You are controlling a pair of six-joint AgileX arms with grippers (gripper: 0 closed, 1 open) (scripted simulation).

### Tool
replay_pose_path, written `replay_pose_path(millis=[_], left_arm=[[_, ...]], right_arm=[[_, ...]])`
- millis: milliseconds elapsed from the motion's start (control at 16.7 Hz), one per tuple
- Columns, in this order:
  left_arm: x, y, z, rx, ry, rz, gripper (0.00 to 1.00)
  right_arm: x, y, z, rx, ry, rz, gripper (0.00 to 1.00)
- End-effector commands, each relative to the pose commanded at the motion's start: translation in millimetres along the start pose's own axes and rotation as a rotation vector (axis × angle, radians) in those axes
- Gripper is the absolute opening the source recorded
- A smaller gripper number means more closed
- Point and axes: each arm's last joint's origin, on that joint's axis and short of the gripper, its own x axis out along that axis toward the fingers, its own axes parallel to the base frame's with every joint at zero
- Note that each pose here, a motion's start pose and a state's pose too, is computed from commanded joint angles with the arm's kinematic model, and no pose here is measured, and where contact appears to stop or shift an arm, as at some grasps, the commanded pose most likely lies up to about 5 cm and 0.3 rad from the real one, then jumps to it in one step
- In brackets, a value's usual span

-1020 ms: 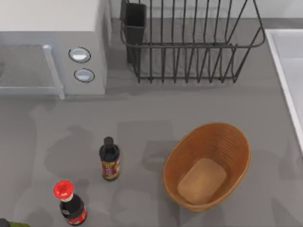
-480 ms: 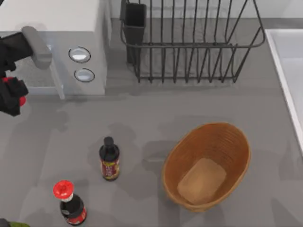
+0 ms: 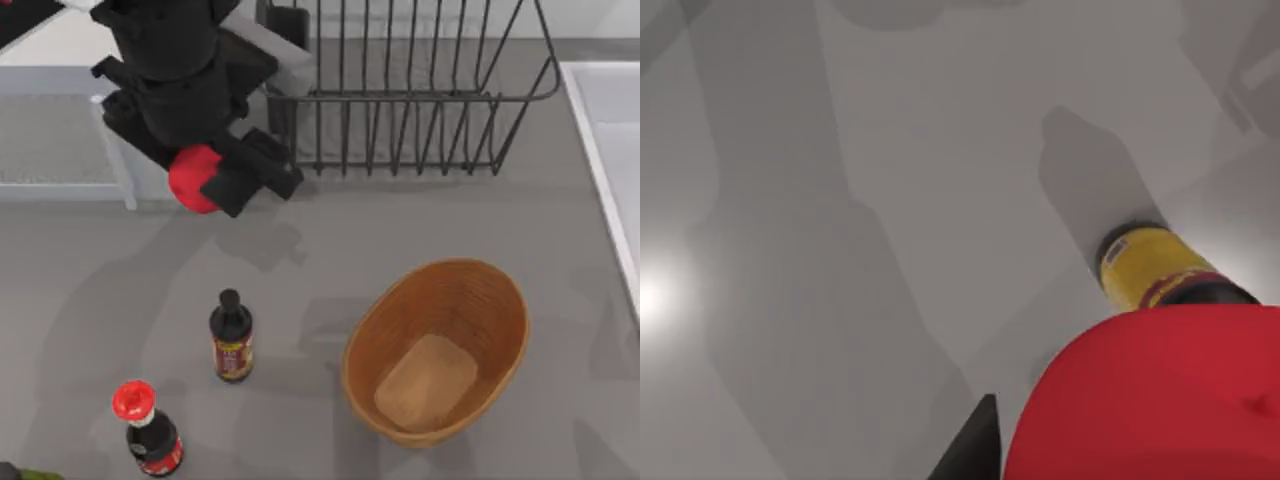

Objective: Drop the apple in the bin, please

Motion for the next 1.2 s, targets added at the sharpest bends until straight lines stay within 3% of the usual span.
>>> replay_pose_path(millis=[300,660,840,1200], left_arm=[[-13.2,-85.0,27.8,-0.303,-0.076,-0.042,0.00],[10.0,-147.4,48.5,-0.611,0.007,-0.122,0.00],[25.0,-157.5,54.0,-0.683,0.061,-0.133,0.00],[27.6,-156.1,54.7,-0.693,0.067,-0.132,0.00]], right_arm=[[0.0,0.0,0.0,0.000,0.000,0.000,1.00],[0.0,0.0,0.0,0.000,0.000,0.000,1.00],[0.0,0.0,0.0,0.000,0.000,0.000,1.00],[0.0,0.0,0.0,0.000,0.000,0.000,1.00]])
